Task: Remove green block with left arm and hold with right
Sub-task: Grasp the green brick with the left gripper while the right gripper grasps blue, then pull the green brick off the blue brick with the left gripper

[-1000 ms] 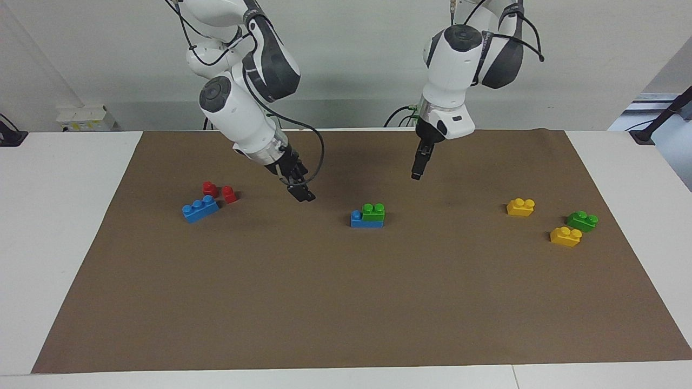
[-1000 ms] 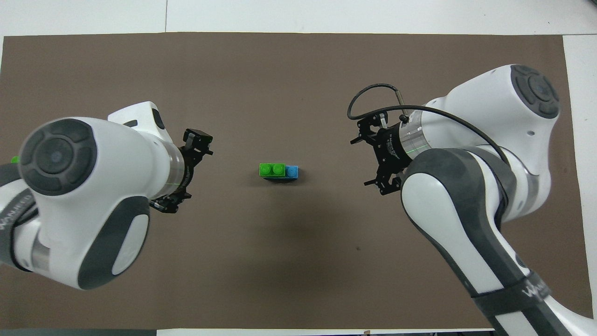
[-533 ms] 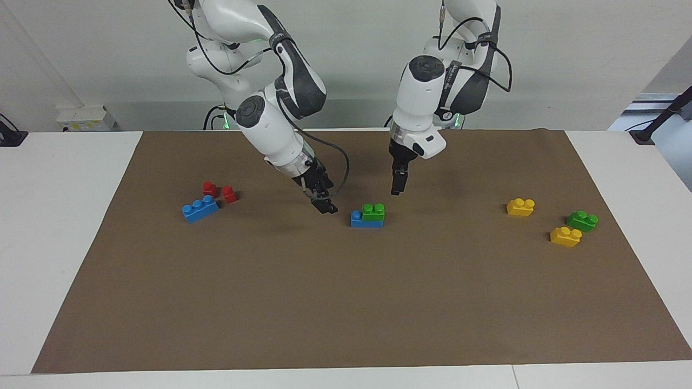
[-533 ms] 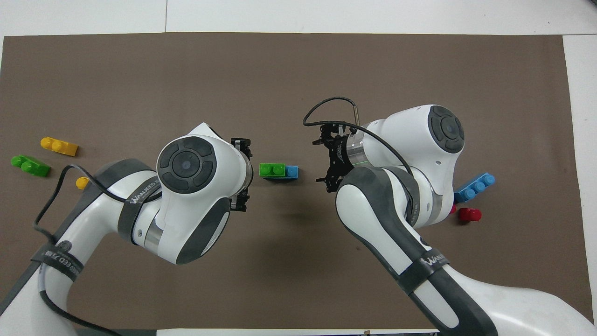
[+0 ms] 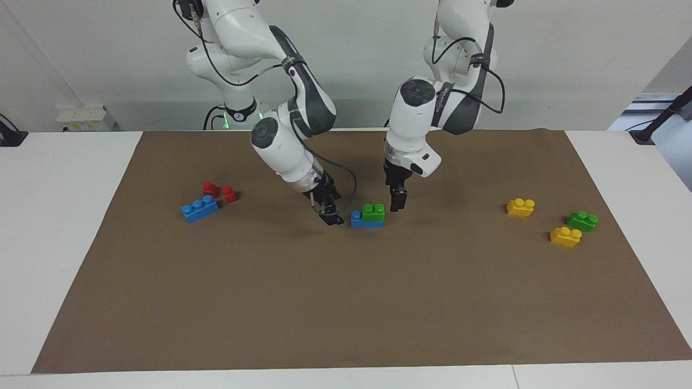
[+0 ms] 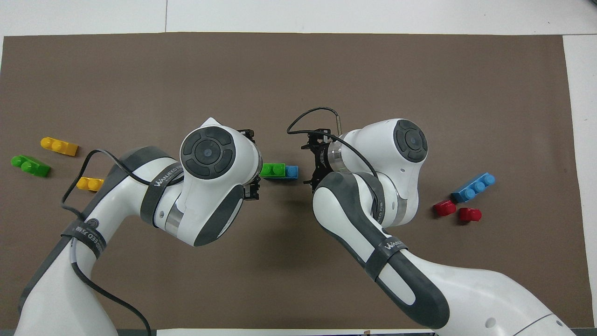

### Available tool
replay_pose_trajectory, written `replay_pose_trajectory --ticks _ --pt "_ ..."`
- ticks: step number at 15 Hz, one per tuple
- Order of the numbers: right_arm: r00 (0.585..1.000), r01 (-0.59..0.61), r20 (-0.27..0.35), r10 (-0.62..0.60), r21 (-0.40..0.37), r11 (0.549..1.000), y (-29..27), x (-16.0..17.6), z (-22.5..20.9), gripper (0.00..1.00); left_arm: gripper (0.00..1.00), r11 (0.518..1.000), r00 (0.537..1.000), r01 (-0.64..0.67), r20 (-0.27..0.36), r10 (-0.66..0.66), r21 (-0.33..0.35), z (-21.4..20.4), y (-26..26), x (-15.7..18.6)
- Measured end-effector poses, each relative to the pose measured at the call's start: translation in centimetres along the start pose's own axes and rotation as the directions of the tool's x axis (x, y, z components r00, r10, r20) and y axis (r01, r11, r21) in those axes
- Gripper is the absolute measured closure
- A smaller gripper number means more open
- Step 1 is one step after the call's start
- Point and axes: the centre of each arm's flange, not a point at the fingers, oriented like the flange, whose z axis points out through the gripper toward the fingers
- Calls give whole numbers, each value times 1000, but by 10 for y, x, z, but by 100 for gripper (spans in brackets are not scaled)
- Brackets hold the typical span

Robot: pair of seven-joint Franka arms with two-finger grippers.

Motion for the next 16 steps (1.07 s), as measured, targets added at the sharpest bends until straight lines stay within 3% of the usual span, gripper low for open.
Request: replay_pose_trajectory --ticks 6,13,14,16 --pt "1000 7 -21 -7 0 1000 7 -1 38 8 0 1000 1000 18 -23 -18 7 29 3 -15" --pt "1000 -21 -1 21 37 999 12 -8 56 9 0 999 999 38 -18 -38 3 42 0 -23" --pt "1000 -21 -1 21 37 999 12 -8 56 13 0 999 999 39 -18 -39 3 43 0 -23" --pt "1000 -21 -1 21 37 999 12 -8 56 34 0 999 999 40 -18 -40 3 44 0 -23"
